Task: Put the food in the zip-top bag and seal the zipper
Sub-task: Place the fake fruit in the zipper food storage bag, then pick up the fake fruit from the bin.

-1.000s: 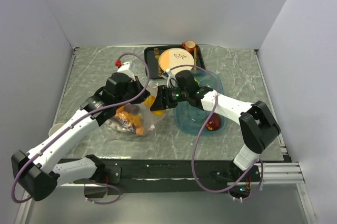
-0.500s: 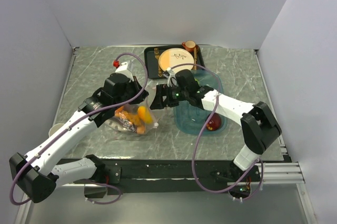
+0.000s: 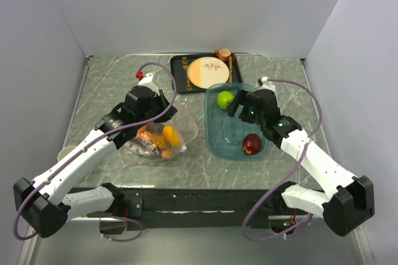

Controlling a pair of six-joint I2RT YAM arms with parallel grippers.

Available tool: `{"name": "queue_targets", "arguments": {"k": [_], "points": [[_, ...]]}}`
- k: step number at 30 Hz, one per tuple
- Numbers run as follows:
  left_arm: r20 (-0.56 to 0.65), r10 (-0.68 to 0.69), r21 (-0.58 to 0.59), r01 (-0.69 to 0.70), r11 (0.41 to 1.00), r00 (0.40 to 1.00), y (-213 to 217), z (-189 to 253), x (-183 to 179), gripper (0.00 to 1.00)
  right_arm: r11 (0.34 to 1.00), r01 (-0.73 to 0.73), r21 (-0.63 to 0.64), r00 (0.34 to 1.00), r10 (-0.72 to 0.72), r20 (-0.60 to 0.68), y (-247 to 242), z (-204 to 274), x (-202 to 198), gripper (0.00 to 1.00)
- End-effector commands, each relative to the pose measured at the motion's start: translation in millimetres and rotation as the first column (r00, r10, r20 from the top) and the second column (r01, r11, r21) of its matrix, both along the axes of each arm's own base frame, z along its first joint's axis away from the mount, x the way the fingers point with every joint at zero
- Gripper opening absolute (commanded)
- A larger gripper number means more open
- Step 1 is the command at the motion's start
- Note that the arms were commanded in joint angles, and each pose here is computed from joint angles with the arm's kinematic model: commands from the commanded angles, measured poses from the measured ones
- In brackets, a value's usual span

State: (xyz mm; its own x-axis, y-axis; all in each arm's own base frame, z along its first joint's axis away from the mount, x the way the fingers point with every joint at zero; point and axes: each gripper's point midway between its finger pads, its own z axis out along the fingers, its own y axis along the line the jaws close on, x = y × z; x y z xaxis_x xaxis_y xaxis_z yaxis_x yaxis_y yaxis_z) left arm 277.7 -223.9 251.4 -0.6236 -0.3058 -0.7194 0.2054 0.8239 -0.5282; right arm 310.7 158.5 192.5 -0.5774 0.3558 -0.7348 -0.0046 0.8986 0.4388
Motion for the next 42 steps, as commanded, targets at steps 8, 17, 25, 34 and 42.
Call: {"name": "queue_targets", "arguments": {"k": [8,17,25,34,42], "points": [[0.047,-0.019,-0.016,0.020,1.000,0.999,-3.6,15.3,0.9,0.01,0.920,0.381,-0.095,0.912,-0.390,-0.122,-78.4,-48.0,-23.9,1.00],[0.049,-0.046,-0.031,0.047,0.998,0.998,-14.0,13.6,6.7,0.01,0.943,0.300,-0.146,0.906,-0.330,-0.266,-67.7,-81.8,-27.7,1.00],[0.039,-0.054,-0.030,0.055,0.998,0.998,-16.9,9.3,7.3,0.01,0.949,0.290,-0.124,0.912,-0.313,-0.264,-65.2,-88.0,-30.9,1.00],[0.035,-0.048,-0.022,0.049,0.999,0.998,-15.6,8.7,7.9,0.01,0.919,0.320,-0.230,0.863,-0.383,-0.329,-79.9,-107.8,-42.5,1.00],[0.031,-0.060,-0.023,0.060,0.998,0.998,-19.6,6.9,9.8,0.01,0.927,0.307,-0.214,0.853,-0.368,-0.370,-75.0,-122.8,-52.0,1.00]]}}
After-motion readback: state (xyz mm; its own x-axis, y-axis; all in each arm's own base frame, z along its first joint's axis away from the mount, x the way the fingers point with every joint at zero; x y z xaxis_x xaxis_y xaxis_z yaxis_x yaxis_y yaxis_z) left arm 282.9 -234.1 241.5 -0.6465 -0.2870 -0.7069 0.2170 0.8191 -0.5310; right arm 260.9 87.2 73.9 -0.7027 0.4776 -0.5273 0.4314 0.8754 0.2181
